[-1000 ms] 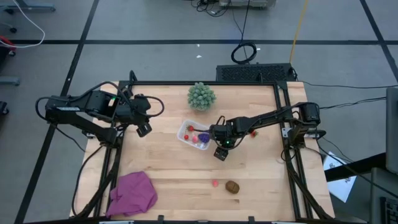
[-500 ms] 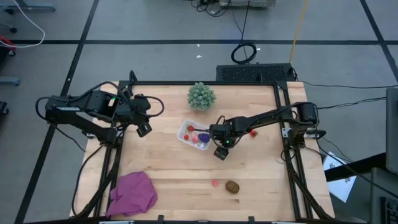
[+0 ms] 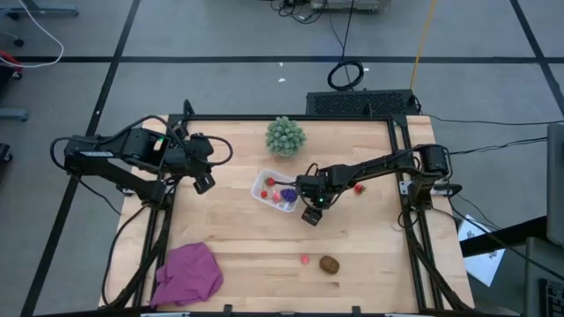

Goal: Pick and placing Produce into tupperware
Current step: Put the left strawberry into the transparent bin

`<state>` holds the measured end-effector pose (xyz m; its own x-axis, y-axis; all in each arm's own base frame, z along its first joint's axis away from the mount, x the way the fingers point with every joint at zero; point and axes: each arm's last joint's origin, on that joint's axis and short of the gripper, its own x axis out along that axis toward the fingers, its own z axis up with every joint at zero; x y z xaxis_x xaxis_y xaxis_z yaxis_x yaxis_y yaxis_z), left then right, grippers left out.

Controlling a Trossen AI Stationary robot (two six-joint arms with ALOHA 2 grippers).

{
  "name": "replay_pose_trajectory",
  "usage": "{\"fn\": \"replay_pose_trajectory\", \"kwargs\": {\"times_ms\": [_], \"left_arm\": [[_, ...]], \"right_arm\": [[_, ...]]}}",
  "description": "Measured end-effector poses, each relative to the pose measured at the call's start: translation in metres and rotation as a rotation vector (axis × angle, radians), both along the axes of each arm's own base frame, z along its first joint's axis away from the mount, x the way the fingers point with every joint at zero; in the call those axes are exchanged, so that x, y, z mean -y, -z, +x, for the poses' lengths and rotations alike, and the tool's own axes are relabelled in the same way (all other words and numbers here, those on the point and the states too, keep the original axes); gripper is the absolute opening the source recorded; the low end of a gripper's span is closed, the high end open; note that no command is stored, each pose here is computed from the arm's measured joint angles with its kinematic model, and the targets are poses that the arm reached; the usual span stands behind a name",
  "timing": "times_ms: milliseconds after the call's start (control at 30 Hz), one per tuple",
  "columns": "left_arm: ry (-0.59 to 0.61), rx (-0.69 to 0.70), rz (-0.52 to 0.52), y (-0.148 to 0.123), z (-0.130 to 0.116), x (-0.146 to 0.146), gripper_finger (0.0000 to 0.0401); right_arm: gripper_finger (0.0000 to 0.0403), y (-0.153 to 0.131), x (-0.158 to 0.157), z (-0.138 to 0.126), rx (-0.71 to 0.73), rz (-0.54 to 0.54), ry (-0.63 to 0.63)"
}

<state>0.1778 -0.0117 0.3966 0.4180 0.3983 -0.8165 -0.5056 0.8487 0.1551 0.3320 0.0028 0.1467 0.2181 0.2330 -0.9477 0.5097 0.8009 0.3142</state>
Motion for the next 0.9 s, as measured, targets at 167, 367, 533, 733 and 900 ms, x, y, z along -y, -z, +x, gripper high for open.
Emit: {"fn": "replay_pose_trajectory", "kwargs": {"times_ms": [167, 367, 533, 733, 900], "left_arm": [[0.000, 0.000, 0.000, 0.0000, 0.0000, 0.0000, 0.0195], [0.000, 0.000, 0.000, 0.0000, 0.0000, 0.0000, 0.0196], [0.000, 0.000, 0.000, 0.0000, 0.0000, 0.0000, 0.0200], [0.000, 0.000, 0.000, 0.0000, 0.0000, 0.0000, 0.0198], [0.000, 0.000, 0.000, 0.0000, 0.0000, 0.0000, 0.0202]], "right_arm": [[0.0236, -0.0008, 0.0000, 0.0033, 0.035, 0.000, 0.002], [0.0236, -0.0012, 0.0022, 0.0049, 0.052, -0.001, 0.007], [0.0235, -0.0010, 0.0039, 0.0042, 0.048, -0.005, 0.000], [0.0235, -0.0010, 0.0038, 0.0042, 0.053, -0.010, -0.021], [0.0235, -0.0010, 0.0038, 0.0042, 0.057, -0.015, -0.039]]}}
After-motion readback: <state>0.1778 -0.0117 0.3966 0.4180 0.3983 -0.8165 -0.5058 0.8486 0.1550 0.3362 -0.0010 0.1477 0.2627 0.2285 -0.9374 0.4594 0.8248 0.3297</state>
